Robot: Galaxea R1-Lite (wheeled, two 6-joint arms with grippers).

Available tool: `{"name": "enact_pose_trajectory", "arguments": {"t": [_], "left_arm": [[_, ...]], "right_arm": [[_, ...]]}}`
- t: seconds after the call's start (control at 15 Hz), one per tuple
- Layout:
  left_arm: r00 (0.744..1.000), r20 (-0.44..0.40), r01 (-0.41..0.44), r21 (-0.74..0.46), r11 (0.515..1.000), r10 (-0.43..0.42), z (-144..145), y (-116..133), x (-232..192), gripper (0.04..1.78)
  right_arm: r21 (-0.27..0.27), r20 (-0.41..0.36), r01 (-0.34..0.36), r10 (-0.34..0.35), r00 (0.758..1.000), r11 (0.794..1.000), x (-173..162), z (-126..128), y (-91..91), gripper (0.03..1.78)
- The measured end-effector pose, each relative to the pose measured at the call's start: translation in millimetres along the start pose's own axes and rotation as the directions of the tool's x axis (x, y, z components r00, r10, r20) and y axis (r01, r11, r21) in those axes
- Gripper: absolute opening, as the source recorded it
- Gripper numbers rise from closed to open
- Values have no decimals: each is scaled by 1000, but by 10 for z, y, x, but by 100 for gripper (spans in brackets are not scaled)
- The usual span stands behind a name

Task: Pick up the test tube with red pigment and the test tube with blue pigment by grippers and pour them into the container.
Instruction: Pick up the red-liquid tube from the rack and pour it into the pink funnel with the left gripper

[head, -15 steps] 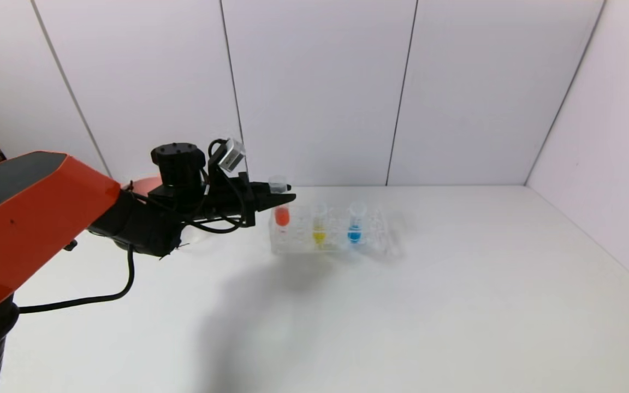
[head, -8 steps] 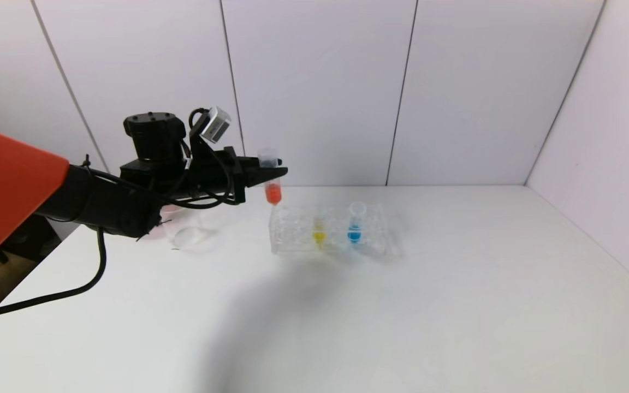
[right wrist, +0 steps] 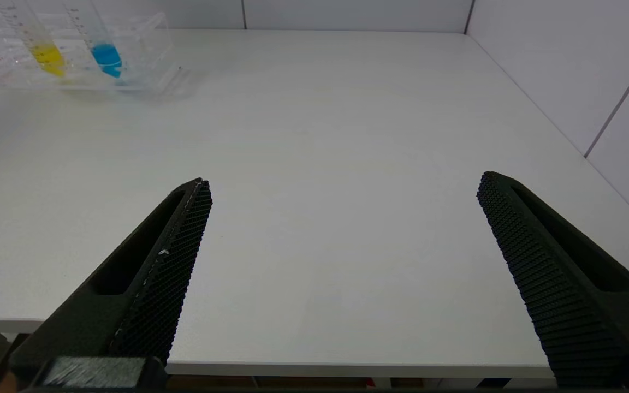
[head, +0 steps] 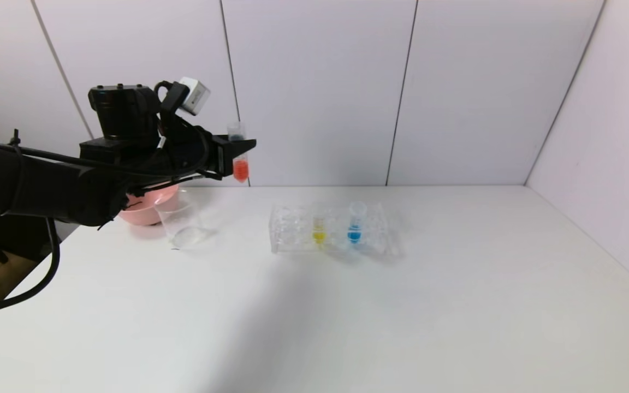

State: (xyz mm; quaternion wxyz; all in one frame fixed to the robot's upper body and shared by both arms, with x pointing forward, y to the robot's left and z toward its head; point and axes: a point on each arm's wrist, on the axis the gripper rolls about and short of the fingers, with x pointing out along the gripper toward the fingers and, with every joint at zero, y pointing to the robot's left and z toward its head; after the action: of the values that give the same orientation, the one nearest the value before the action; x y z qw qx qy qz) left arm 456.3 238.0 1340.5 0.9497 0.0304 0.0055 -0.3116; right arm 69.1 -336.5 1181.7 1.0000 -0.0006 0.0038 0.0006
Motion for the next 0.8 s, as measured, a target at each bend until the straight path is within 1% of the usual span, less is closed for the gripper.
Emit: {"name": "enact_pose_trajectory", "arguments": {"t": [0.13, 0.27, 0.33, 0.47, 0.6, 0.8], "left_arm": [[995, -3, -102, -14, 995, 102, 55, -21, -58, 50], [985, -6, -170, -68, 983, 170, 131, -71, -109, 50], [980, -21, -199, -90, 976, 198, 167, -93, -152, 50], [975, -32, -220, -105, 970, 218, 234, -122, -249, 50], [967, -19, -253, -117, 960, 252, 308, -114, -370, 50], [948, -4, -317, -117, 941, 319, 373, -8, -570, 50]], "right_arm": [[0, 0, 0, 0, 1000, 1000, 0, 0, 0, 177], [0, 0, 0, 0, 1000, 1000, 0, 0, 0, 177], [0, 0, 0, 0, 1000, 1000, 0, 0, 0, 177], [0, 0, 0, 0, 1000, 1000, 0, 0, 0, 177], [0, 0, 0, 0, 1000, 1000, 0, 0, 0, 177], [0, 0, 0, 0, 1000, 1000, 0, 0, 0, 177]]}}
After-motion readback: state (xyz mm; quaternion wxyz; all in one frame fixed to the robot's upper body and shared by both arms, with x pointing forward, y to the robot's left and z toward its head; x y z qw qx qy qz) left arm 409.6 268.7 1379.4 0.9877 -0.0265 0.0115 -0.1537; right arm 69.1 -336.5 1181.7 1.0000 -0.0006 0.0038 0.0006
